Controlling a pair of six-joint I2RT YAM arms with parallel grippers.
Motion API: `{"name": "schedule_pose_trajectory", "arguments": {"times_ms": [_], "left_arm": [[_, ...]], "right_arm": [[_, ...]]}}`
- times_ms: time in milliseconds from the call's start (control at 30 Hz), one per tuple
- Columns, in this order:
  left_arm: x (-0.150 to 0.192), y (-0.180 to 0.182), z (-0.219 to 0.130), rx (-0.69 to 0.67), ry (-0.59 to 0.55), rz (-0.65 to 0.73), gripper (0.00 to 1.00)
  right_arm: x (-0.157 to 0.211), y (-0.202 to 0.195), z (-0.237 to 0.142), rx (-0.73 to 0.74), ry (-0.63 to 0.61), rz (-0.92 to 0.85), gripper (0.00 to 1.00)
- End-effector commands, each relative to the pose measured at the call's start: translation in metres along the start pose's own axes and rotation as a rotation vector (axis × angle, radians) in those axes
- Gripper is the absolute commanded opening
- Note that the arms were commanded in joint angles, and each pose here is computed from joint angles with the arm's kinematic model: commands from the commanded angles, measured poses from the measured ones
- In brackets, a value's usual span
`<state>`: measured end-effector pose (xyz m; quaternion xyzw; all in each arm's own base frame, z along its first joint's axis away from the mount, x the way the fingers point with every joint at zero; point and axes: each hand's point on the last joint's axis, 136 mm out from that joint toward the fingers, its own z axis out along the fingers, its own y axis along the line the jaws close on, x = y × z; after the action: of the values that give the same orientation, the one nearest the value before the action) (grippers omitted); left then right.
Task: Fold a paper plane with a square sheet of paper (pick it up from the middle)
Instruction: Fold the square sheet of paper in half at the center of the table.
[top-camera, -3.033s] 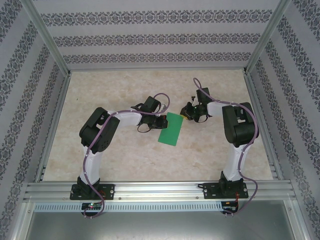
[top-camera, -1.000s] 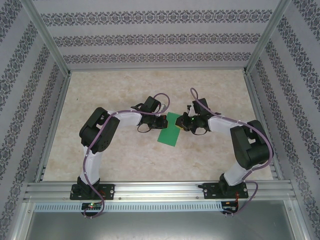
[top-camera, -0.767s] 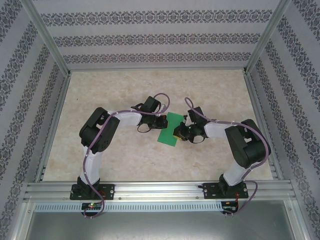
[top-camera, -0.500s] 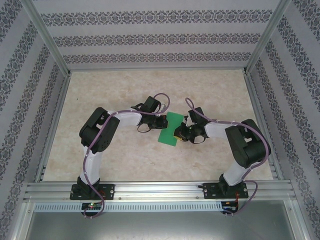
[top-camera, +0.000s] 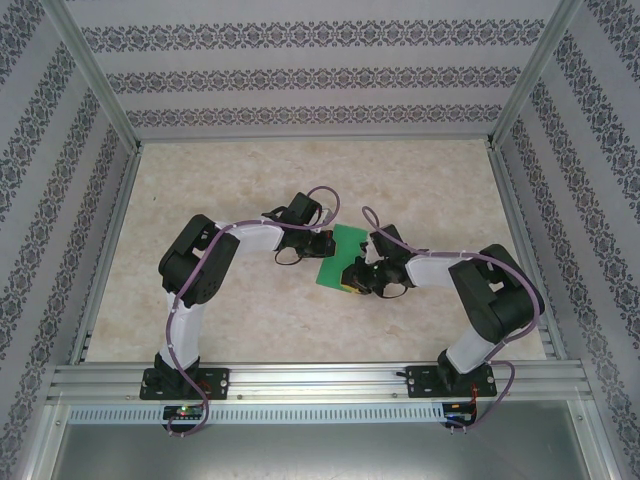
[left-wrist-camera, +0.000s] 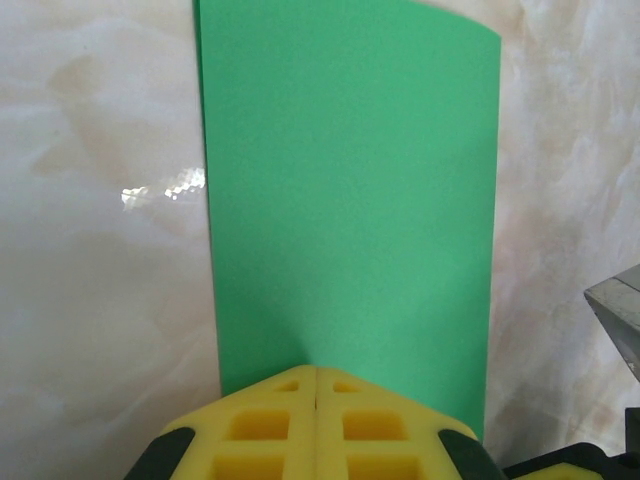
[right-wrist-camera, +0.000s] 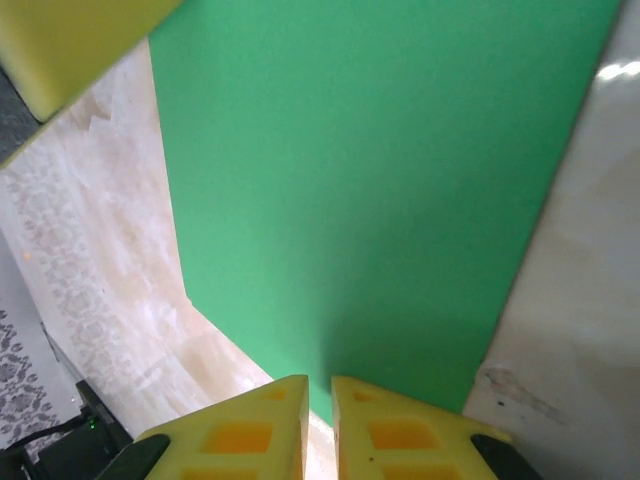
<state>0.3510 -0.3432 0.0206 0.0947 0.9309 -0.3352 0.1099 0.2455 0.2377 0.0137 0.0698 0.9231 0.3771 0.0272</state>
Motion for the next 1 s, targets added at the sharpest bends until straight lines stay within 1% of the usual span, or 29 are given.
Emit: {"name": "schedule_pose_trajectory", "arguments": {"times_ms": [0, 200, 300, 400, 500, 533, 633, 733, 800, 867, 967], "left_arm": [[0.035, 0.023, 0.012, -0.085, 0.103, -0.03, 0.0], [0.034, 0.022, 0.011, -0.088, 0.104, -0.024, 0.0], [0.035, 0.022, 0.012, -0.088, 0.104, -0.026, 0.0], [0.035, 0.022, 0.011, -0.085, 0.103, -0.027, 0.0], [0.035, 0.022, 0.011, -0.088, 0.105, -0.025, 0.0], [0.035, 0.022, 0.011, -0.089, 0.105, -0.024, 0.0], [0.035, 0.022, 0.011, -0.088, 0.106, -0.024, 0.0], [0.035, 0.023, 0.012, -0.089, 0.107, -0.023, 0.0], [0.034, 0.022, 0.012, -0.088, 0.105, -0.026, 0.0], [0.033, 0.021, 0.012, -0.087, 0.101, -0.024, 0.0], [0.033, 0.021, 0.01, -0.09, 0.102, -0.021, 0.0]], "right_arm": [[0.009, -0.012, 0.004, 0.026, 0.017, 0.028, 0.16], [0.006, 0.009, -0.009, -0.028, -0.018, -0.016, 0.16], [0.012, 0.002, -0.004, -0.016, 0.011, -0.006, 0.16], [0.013, -0.014, 0.003, 0.037, 0.018, 0.011, 0.16], [0.01, -0.017, 0.005, 0.053, 0.028, 0.015, 0.15], [0.007, -0.012, 0.002, 0.043, 0.022, 0.012, 0.15], [-0.017, 0.016, -0.017, -0.019, -0.057, -0.022, 0.16], [-0.056, 0.031, -0.042, -0.014, -0.169, -0.037, 0.17], [-0.084, 0.029, -0.054, -0.017, -0.235, -0.016, 0.17], [-0.107, 0.024, -0.058, -0.021, -0.28, -0.003, 0.17], [-0.131, 0.025, -0.054, -0.044, -0.278, 0.003, 0.17]]}}
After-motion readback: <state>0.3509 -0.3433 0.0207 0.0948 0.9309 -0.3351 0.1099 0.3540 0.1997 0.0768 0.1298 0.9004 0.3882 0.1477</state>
